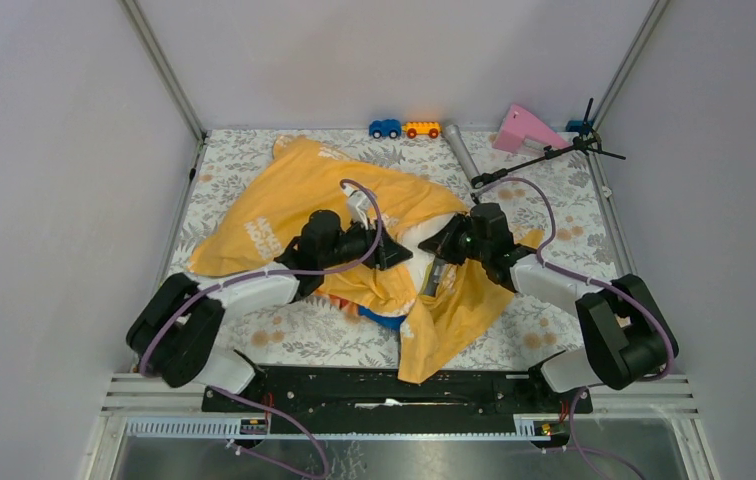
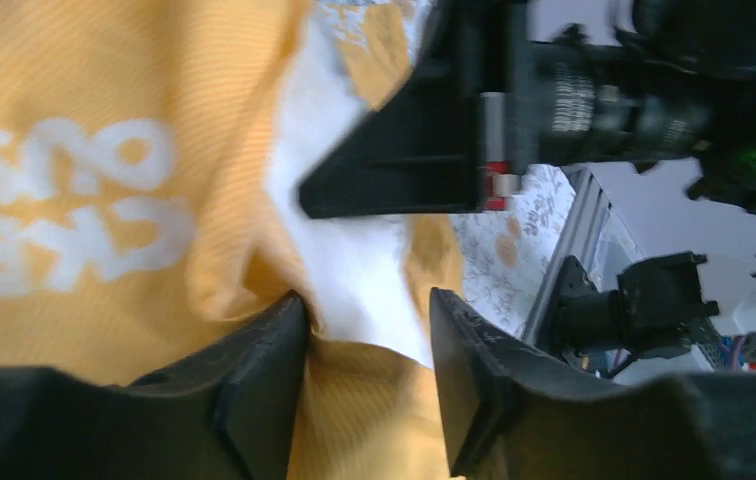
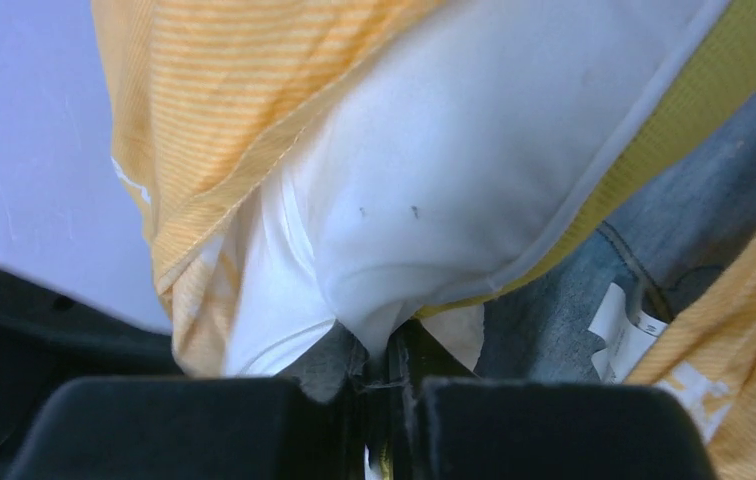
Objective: Remove the pillowcase from the pillow
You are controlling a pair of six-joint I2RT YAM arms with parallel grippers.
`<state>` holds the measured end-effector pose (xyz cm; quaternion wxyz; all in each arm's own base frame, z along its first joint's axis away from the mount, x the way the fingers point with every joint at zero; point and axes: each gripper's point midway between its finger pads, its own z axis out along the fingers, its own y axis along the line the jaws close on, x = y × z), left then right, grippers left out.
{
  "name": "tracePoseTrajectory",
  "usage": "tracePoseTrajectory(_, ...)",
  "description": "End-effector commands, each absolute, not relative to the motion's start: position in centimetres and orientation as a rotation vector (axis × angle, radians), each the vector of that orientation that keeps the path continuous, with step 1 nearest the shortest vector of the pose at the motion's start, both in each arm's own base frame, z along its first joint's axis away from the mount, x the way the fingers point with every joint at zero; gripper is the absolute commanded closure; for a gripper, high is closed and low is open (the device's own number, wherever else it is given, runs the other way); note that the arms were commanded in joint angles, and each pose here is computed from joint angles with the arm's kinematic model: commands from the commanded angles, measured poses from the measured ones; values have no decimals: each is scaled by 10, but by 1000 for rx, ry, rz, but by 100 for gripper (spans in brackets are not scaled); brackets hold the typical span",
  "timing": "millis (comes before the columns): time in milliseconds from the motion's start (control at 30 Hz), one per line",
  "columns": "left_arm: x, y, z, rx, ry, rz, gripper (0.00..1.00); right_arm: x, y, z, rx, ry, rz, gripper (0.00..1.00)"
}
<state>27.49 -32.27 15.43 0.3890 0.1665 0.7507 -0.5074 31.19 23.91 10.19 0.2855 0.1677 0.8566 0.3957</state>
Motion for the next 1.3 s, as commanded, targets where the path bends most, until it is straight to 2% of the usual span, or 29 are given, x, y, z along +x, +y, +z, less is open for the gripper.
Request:
tracePoseTrajectory(0, 254, -342, 220, 484, 1861, -1118, 44, 320, 265, 149, 307, 2197, 1236, 100)
tracePoseTrajectory(100, 246, -331, 232, 408, 1949, -947, 34, 319, 268, 154, 285, 2177, 1257, 100)
tracePoseTrajectory(267, 216, -313, 214, 352, 2130, -752, 28, 318, 266, 153, 302, 2170, 1256, 100)
tracePoseTrajectory(467, 156, -338, 180, 364, 2250, -848, 27, 319, 263, 160, 300, 2149, 1237, 100)
tracePoseTrajectory(500, 149, -341, 175, 363, 2263, -846, 26, 320, 262, 160, 304, 2150, 1229, 100)
tracePoseTrajectory(600, 137, -345, 158, 330, 2311, -807, 10, 322, 260, 164, 301, 2142, 1208, 100)
tracePoseTrajectory(733, 131, -345, 135, 298, 2375, -767, 7, 323, 259, 166, 306, 2136, 1201, 100)
tracePoseTrajectory(1033, 135, -322, 68, 268, 2458, -536, 24, 324, 254, 172, 315, 2123, 1176, 100)
tracePoseTrajectory(1067, 140, -317, 62, 245, 2450, -514, 33, 324, 254, 174, 311, 2121, 1175, 100)
tracePoseTrajectory(1167, 159, -294, 48, 136, 2450, -489, 71, 323, 250, 180, 297, 2138, 1153, 100)
tracePoseTrajectory(1200, 166, -286, 46, 99, 2447, -487, 81, 323, 246, 182, 297, 2148, 1147, 100)
tracePoseTrajectory(1267, 178, -269, 45, 38, 2431, -462, 87, 321, 237, 191, 302, 2150, 1153, 100)
